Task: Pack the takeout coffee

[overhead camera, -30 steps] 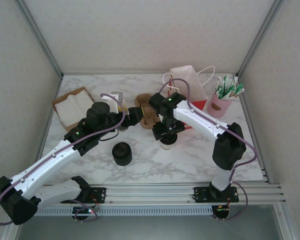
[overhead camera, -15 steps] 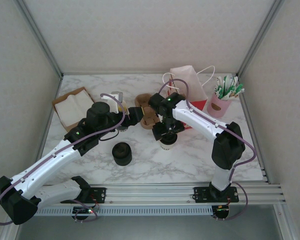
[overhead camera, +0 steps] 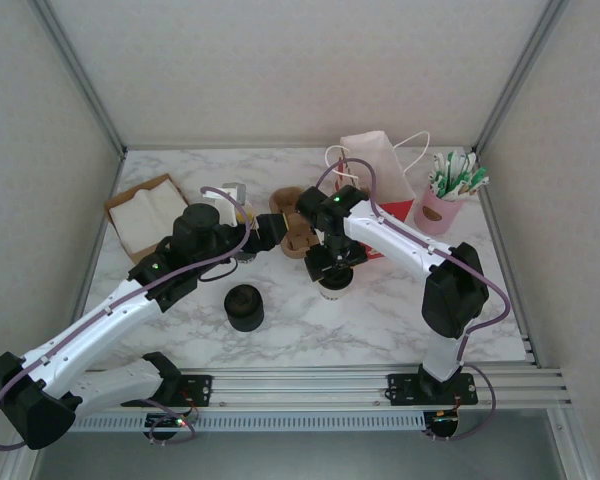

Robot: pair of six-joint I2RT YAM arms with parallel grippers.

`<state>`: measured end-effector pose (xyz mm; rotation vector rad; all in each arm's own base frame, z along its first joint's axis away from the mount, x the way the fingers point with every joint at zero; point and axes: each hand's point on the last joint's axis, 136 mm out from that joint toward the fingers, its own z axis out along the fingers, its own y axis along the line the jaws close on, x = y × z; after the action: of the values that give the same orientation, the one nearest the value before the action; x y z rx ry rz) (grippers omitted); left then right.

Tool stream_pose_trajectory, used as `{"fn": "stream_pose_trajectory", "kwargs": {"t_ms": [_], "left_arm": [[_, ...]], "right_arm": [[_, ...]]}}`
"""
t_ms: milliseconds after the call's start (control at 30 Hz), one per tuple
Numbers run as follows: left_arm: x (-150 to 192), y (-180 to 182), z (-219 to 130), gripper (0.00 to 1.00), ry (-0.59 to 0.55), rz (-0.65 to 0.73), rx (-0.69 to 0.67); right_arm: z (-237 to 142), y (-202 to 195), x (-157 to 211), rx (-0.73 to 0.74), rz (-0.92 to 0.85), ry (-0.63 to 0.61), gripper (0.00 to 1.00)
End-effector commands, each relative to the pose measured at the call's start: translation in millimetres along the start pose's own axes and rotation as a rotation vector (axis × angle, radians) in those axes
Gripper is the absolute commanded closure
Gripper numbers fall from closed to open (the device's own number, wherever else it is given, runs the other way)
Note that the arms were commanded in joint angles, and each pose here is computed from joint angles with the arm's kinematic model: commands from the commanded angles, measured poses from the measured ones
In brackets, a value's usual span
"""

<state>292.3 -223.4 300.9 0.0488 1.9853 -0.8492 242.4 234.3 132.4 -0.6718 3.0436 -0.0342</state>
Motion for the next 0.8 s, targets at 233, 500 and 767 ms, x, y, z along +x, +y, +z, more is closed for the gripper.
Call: {"fn": "stream_pose_trajectory", "kwargs": {"t_ms": [233,500,767], "left_arm": [[0.1,-3.1,-2.2,0.0,-0.02,0.007,0.028],[-0.9,-3.8,-5.9,0.0,-0.026,0.004,0.032],[0.2,-4.5,-6.4,0.0,-0.026,0.001,0.041]], "right_arm": [[2.6,0.5,-1.0,0.022,-0.006,-0.007,0.16],[4.5,1.5,-3.0,0.019,-0.004,-0.011,0.18],[9.6,1.1,-1.5,0.024,-0.001,0.002,0.2]]}}
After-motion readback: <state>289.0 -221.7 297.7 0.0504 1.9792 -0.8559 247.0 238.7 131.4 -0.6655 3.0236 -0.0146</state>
